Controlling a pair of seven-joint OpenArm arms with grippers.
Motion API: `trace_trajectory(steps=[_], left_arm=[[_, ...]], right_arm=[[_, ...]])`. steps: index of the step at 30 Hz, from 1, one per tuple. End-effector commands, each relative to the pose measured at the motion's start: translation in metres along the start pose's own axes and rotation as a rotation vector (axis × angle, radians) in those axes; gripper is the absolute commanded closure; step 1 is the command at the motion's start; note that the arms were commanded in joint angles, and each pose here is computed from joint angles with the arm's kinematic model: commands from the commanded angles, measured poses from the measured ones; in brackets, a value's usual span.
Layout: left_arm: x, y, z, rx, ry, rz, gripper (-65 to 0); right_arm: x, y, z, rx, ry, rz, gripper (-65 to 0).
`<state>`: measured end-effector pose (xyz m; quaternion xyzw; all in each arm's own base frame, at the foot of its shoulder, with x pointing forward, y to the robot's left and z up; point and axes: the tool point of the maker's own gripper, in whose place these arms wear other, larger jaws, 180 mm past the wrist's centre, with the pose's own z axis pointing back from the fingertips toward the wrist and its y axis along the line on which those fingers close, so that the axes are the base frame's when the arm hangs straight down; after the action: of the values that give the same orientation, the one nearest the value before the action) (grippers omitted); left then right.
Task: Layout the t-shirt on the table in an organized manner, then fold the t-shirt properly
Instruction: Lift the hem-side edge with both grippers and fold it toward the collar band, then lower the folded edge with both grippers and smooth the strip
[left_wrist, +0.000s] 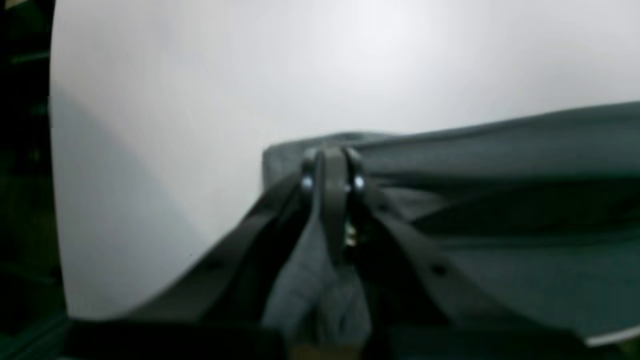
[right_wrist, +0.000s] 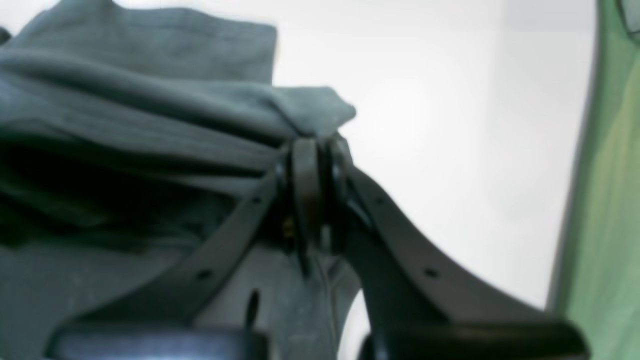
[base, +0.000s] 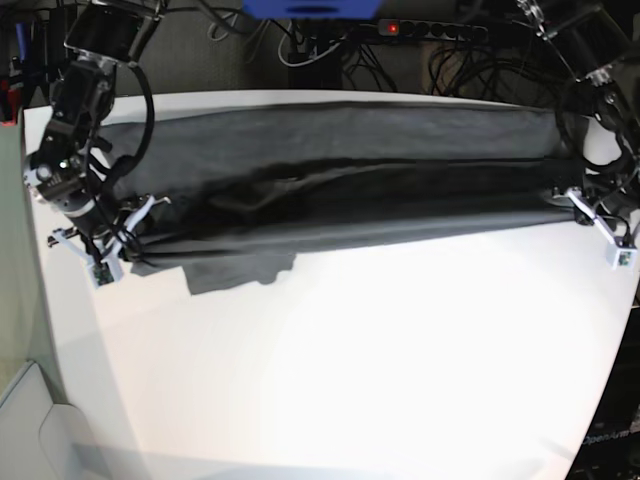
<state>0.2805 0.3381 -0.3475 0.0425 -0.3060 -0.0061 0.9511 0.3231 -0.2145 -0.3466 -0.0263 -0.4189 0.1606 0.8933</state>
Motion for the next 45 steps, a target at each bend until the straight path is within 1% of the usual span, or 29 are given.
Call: trace_trajectory(steps=[1, 5, 8, 16, 22, 29, 35, 38, 40, 45], left_arm=[[0.014, 0.010, 0.010, 0.037, -0.040, -0.020, -0.2], [0.001, 0.006, 0.016, 0.046, -0.013, -0.048, -0.2], [-0.010, -0.001, 0.016, 0.036, 0.003, -0.045, -0.2], [-0.043, -0.005, 0.016, 0.028, 0.077, -0.057, -0.2], [-0.054, -0.004, 0.018, 0.029, 0.105, -0.060, -0.2], [-0.063, -0.004, 0.014, 0.021, 0.128, -0.054, -0.2], [-0.073, -0.004, 0.007, 0.008, 0.158, -0.032, -0.1], [-0.080, -0.012, -0.001, -0.021, 0.192, -0.051, -0.1], [-0.085, -0.018, -0.005, -0.038, 0.210, -0.058, -0.1], [-0.091, -0.022, -0.008, -0.052, 0.229, -0.056, -0.1]], right_arm=[[0.010, -0.009, 0.007, -0.033, -0.027, 0.019, 0.0], [0.003, -0.006, 0.014, -0.038, -0.016, 0.033, 0.0], [-0.002, -0.005, 0.019, -0.041, -0.007, 0.043, 0.0], [-0.024, 0.003, 0.032, -0.036, 0.038, 0.062, 0.0], [-0.049, 0.014, 0.037, -0.013, 0.093, 0.053, 0.0], [-0.067, 0.026, 0.041, 0.011, 0.133, 0.036, 0.0], [-0.071, 0.028, 0.040, 0.017, 0.141, 0.029, 0.0], [-0.074, 0.028, 0.039, 0.019, 0.148, 0.027, 0.0], [-0.082, 0.031, 0.037, 0.031, 0.170, 0.014, 0.0], [-0.095, 0.034, 0.033, 0.047, 0.201, -0.004, 0.0]])
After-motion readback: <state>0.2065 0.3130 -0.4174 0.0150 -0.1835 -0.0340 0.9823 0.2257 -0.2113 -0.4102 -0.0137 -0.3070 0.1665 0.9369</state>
